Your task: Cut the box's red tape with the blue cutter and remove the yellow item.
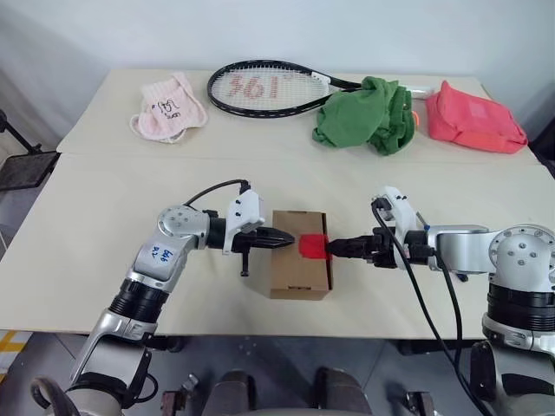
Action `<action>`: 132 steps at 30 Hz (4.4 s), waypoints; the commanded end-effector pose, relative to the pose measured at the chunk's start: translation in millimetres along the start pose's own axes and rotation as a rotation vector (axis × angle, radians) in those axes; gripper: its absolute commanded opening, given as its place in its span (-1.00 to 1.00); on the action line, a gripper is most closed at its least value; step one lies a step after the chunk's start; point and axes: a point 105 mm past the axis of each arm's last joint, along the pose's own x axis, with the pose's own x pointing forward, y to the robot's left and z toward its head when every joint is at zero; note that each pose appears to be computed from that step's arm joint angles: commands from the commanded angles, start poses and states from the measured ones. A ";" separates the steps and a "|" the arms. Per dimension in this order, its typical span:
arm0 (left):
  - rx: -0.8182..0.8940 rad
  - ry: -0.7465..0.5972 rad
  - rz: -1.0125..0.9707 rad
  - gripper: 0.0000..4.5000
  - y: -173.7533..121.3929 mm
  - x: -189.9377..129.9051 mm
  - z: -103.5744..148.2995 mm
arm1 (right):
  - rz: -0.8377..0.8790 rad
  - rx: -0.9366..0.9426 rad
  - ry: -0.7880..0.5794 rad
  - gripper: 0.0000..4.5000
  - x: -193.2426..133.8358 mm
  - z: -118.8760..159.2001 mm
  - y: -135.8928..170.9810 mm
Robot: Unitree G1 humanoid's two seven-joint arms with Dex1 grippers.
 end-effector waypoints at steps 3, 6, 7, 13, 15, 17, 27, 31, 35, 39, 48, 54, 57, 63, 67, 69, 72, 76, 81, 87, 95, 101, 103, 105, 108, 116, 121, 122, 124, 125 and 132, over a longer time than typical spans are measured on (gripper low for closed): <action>-0.046 0.059 -0.019 -1.00 -8.2 3.0 -20.4 | -0.113 -0.061 0.058 0.99 -7.2 -7.8 -12.4; -0.048 0.057 -0.022 -1.00 -9.1 4.9 -21.1 | -0.135 -0.063 0.061 0.99 -9.1 -8.3 -16.4; -0.048 0.056 -0.023 -1.00 -9.4 5.4 -21.2 | -0.144 -0.063 0.062 0.99 -10.0 -8.4 -18.1; -0.046 0.050 -0.025 -1.00 -9.0 6.4 -21.9 | -0.219 -0.072 0.069 0.99 -18.8 -9.7 -32.4; -0.043 0.049 -0.026 -1.00 -8.8 6.9 -21.4 | -0.223 -0.075 0.069 0.99 -19.6 -10.0 -33.6; -0.041 0.047 -0.026 -1.00 -8.2 7.4 -20.7 | -0.232 -0.079 0.071 0.99 -20.6 -10.9 -35.5; -0.006 0.023 -0.031 -1.00 -5.5 7.1 -12.4 | -0.064 0.030 -0.085 0.99 -45.8 15.8 -30.7; 0.014 0.021 -0.035 -1.00 -3.1 5.5 -9.9 | 0.122 0.205 -0.060 0.99 -49.1 8.0 -31.0; 0.025 0.030 -0.048 -1.00 -1.7 5.3 -9.5 | 0.186 0.310 -0.001 0.99 -32.9 -1.2 -33.7; 0.029 0.035 -0.058 -1.00 -2.0 5.1 -9.2 | 0.216 0.359 0.021 0.99 -23.0 -2.5 -34.4; 0.026 0.041 -0.057 -1.00 -6.3 3.2 -9.9 | 0.257 0.402 0.069 0.99 -0.5 -13.1 -30.6; 0.023 0.052 -0.051 -1.00 -5.9 0.9 -10.9 | 0.301 0.419 0.098 0.91 15.1 -21.0 -22.0; 0.023 0.054 -0.050 -1.00 -6.0 0.3 -11.1 | 0.301 0.415 0.108 0.61 17.9 -24.5 -20.9; 0.022 0.054 -0.048 -1.00 -6.1 0.3 -10.4 | 0.314 0.409 0.117 0.01 23.6 -27.6 -16.9; 0.022 0.055 -0.048 -1.00 -6.1 0.3 -10.3 | 0.319 0.407 0.121 0.01 26.6 -28.1 -15.1; 0.023 0.056 -0.047 -1.00 -5.9 0.2 -10.2 | 0.325 0.402 0.125 0.01 28.4 -28.6 -13.0; 0.024 0.056 -0.044 -1.00 -5.3 -0.2 -9.8 | 0.336 0.395 0.137 0.01 32.3 -31.2 -9.0; 0.023 0.055 -0.042 -1.00 -4.6 -0.1 -9.4 | 0.330 0.384 0.162 -0.07 36.0 -36.6 -6.9; 0.025 0.054 -0.036 -1.00 -3.8 -0.9 -8.7 | 0.332 0.374 0.157 -0.68 37.7 -35.2 -5.0; 0.024 0.052 -0.032 -1.00 -3.5 -0.4 -9.2 | 0.343 0.343 0.130 -0.99 33.9 -27.1 -1.9; 0.014 0.047 -0.007 -1.00 -2.8 -0.8 -13.0 | 0.331 0.258 0.062 -0.99 12.5 -0.3 0.3; -0.013 0.049 0.046 -1.00 0.1 -4.6 -20.6 | 0.290 0.167 0.027 -0.99 -8.7 26.4 3.7; -0.024 0.037 0.063 -1.00 1.3 -3.7 -21.1 | 0.263 0.114 0.033 -0.99 -13.8 33.9 8.0; -0.031 0.026 0.074 -1.00 1.8 -0.4 -21.8 | 0.243 0.066 0.045 -0.99 -17.4 38.9 13.4; -0.034 0.011 0.079 -1.00 1.7 6.3 -22.2 | 0.220 0.010 0.059 -0.99 -21.4 44.5 20.4; -0.036 -0.019 0.097 -1.00 4.2 15.9 -19.8 | 0.095 -0.080 0.093 -0.99 -25.3 49.3 20.9; -0.042 -0.024 0.102 -1.00 3.9 17.7 -21.0 | 0.014 -0.121 0.098 -0.99 -25.5 55.6 18.8; -0.046 -0.025 0.105 -1.00 3.7 17.9 -21.8 | 0.009 -0.135 0.101 -0.99 -25.7 56.9 20.7; -0.057 -0.034 0.111 -1.00 3.1 19.6 -22.7 | -0.003 -0.164 0.100 -0.99 -25.8 61.1 25.6; -0.059 -0.035 0.111 -1.00 2.0 20.9 -24.0 | 0.001 -0.177 0.101 -0.99 -26.0 63.0 29.5; -0.071 -0.050 0.129 -1.00 2.9 25.7 -24.7 | -0.006 -0.229 0.099 -0.99 -32.2 69.8 41.5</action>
